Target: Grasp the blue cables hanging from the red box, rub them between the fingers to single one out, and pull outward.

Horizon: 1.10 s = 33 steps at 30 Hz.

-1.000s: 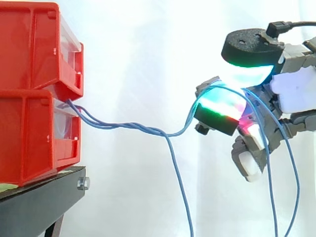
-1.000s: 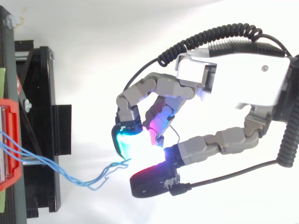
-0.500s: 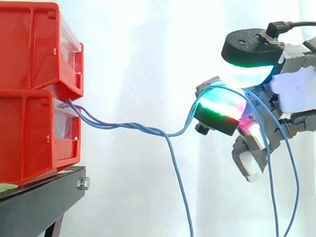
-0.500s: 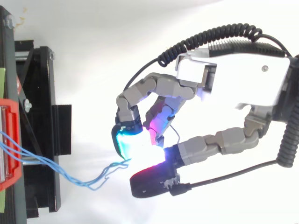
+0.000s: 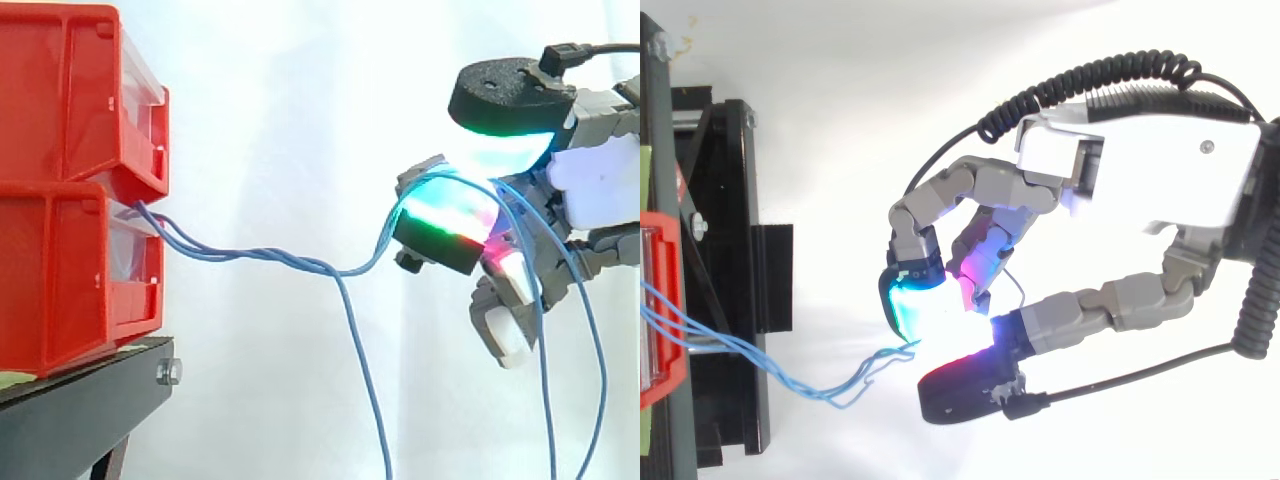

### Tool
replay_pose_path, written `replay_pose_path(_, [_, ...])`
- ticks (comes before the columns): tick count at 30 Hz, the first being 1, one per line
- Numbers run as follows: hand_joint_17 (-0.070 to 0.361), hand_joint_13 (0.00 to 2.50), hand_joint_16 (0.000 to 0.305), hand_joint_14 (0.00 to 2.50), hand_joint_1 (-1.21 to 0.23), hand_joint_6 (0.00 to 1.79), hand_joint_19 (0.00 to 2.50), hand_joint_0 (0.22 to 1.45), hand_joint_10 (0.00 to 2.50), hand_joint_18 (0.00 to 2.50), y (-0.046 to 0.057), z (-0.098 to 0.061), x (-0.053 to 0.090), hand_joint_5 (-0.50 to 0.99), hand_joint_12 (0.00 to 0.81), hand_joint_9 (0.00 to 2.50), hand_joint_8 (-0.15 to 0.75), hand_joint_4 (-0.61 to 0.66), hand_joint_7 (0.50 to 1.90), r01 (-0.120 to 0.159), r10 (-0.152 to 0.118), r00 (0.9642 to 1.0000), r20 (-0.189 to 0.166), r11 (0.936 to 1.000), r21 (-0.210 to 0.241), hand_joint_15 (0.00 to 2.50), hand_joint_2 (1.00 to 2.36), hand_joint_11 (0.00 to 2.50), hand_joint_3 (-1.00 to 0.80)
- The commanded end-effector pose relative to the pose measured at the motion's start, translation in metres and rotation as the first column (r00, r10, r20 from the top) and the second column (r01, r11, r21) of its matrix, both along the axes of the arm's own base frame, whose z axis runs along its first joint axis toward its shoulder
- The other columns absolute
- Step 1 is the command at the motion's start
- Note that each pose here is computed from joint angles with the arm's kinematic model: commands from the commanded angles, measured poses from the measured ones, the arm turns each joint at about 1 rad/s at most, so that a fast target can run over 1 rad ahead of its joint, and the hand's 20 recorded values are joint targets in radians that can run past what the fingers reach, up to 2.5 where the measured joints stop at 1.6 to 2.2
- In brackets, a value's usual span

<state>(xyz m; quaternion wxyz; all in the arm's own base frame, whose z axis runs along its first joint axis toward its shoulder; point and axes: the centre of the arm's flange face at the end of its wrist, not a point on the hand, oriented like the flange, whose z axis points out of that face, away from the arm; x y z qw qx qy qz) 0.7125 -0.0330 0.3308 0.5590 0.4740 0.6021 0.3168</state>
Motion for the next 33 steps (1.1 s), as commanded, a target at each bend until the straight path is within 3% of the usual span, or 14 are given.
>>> replay_pose_path(1, [0.125,0.93,0.055,0.02,-0.81,0.87,0.48,0.59,0.01,0.81,0.0001,0.0,0.0,-0.06,0.416,1.14,0.276,0.01,1.1,0.0,0.0,1.0,0.0,1.0,0.0,0.61,1.0,0.45,0.01])
replay_pose_path(33, [0.125,0.94,0.056,0.02,-0.81,0.87,0.49,0.59,0.01,0.82,-0.001,0.0,0.0,-0.06,0.412,1.15,0.288,0.01,1.1,0.001,-0.001,1.0,0.0,1.0,0.0,0.62,1.0,0.48,0.01])
